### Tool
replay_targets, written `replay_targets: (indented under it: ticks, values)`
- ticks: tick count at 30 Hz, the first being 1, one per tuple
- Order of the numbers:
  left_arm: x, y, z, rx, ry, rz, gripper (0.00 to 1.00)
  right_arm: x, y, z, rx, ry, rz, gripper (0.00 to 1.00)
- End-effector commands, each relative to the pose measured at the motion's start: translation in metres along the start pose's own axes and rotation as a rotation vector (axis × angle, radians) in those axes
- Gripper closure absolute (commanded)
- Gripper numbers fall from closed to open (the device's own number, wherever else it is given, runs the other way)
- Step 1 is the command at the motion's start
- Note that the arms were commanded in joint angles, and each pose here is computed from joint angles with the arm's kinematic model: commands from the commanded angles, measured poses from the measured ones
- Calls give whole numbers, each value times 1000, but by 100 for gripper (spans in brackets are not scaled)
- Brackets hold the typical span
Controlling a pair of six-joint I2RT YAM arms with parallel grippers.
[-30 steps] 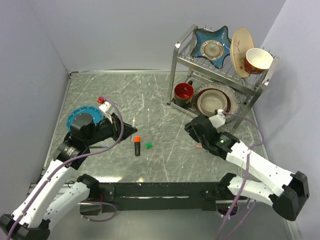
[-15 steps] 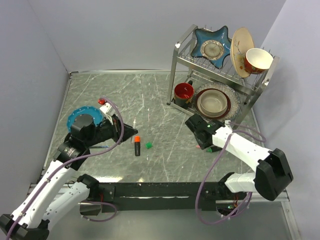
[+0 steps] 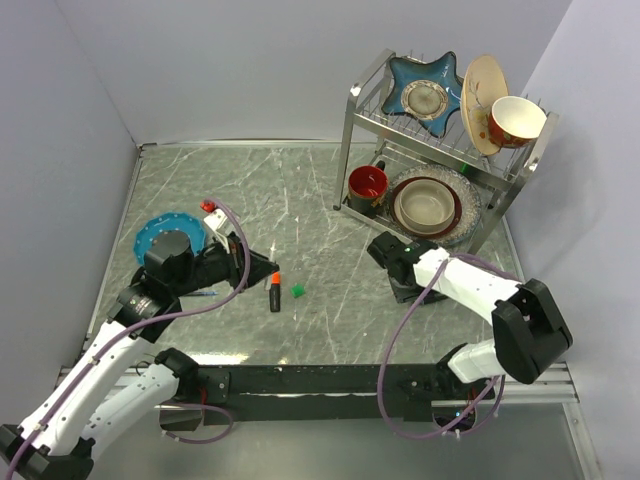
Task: Insert the pens into the pen caps
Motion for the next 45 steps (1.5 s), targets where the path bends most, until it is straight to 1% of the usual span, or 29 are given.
replay_targets:
  ticks: [1,5,18,29,36,39,42,44,45]
  values:
    - [-2,4,-1,-24,-2,37,99,-1,6,7,-22,-10,84,48]
    - [-1,3,2,-8,-3,33,99,1,5,11,-12,-9,100,48]
    - [-2,3,0,-24,7,41,99,8,-7,24,34,-41,91,49]
    - [-4,3,-1,-27,2,44,99,-5,-10,35,22,-102,98,50]
    - [-5,3,-2,-29,1,51,99,-10,-11,39,18,-131,87,55]
    - [-5,4,-4,-37,7,52,99,-11,-13,43,19,-142,78,58]
    - [-7,4,-5,-45,9,57,99,-8,-17,45,31,-136,47,65]
    - [-7,5,-6,-52,8,58,99,-6,-19,46,36,-128,14,76]
    - [-8,6,-7,-55,8,60,99,-7,-20,47,38,-129,-26,86]
Point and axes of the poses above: each gripper's point midway between its finger pads, its own z axis out along the fingers, its own x axis along the line the jaws close on, y = z × x, the point moved 3 cm from there along -z, back along the fingers, and after that the axes turned 11 degrees about -z, right-handed, at the moved point
